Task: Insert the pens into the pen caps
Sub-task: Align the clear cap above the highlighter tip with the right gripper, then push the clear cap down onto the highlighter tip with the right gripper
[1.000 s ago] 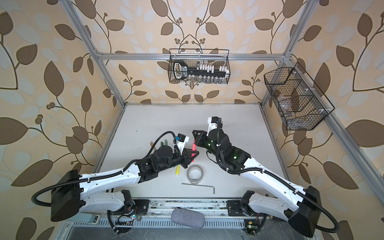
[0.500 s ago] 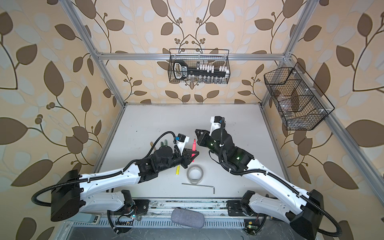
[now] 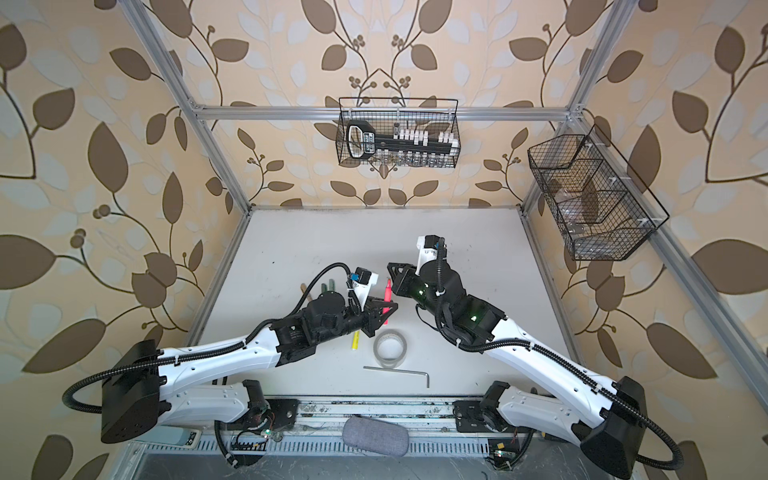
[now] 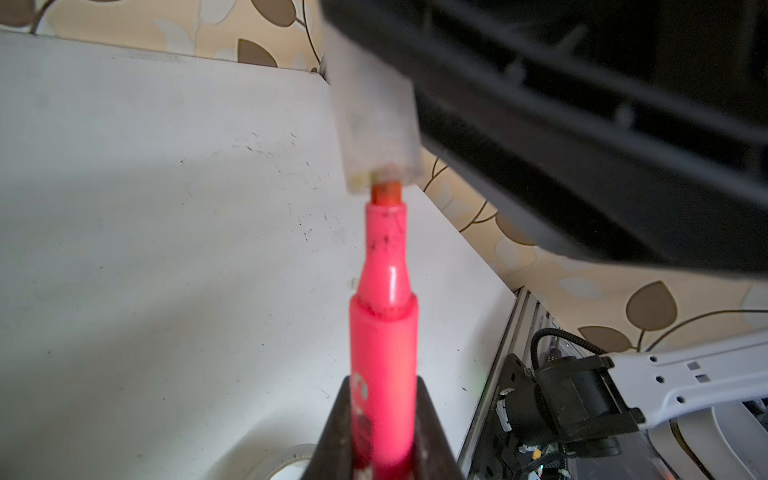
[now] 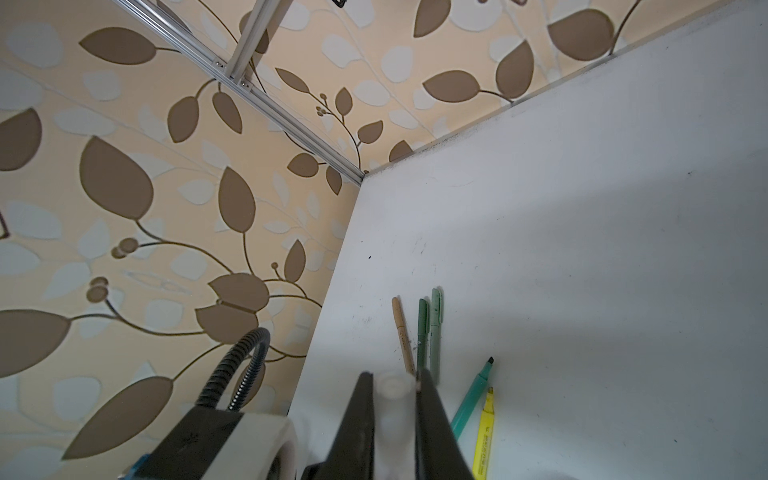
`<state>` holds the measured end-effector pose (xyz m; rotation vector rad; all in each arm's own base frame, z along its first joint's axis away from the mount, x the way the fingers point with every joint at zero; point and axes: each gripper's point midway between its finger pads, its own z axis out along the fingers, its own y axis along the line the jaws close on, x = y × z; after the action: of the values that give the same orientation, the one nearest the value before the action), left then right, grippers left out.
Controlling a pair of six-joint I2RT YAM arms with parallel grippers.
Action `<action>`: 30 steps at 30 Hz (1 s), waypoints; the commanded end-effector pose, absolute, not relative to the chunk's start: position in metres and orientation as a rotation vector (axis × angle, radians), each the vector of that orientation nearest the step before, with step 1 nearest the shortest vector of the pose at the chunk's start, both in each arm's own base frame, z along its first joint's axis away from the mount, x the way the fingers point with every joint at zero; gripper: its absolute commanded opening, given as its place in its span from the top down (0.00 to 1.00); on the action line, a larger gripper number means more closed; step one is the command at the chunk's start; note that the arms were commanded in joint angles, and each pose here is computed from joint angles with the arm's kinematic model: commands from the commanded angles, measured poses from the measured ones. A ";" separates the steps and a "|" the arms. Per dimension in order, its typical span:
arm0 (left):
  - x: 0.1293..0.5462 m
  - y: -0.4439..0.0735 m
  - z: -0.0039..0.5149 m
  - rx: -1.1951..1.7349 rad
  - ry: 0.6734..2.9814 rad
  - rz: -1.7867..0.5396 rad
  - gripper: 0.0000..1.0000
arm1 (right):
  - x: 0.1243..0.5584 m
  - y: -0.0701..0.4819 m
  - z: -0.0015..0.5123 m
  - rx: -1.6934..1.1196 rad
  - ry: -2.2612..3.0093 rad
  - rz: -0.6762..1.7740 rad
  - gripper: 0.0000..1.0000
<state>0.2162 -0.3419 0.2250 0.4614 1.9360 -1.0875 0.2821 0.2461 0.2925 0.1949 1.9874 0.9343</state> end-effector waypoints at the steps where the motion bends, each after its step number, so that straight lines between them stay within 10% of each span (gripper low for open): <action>1: 0.217 -0.337 0.245 0.457 1.863 -1.080 1.00 | 0.278 0.250 0.278 0.161 2.024 0.902 0.86; 22: 0.208 -0.330 0.256 0.450 1.831 -1.126 1.00 | 0.236 0.251 0.255 -0.107 2.015 0.838 0.88; 30: 0.205 -0.329 0.259 0.448 1.810 -1.152 1.00 | 0.219 0.267 0.250 -0.147 2.000 0.984 0.74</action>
<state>0.1961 -0.3327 0.2145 0.5149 1.9701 -1.1126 0.2332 0.2581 0.2622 -0.0817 1.9612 0.9431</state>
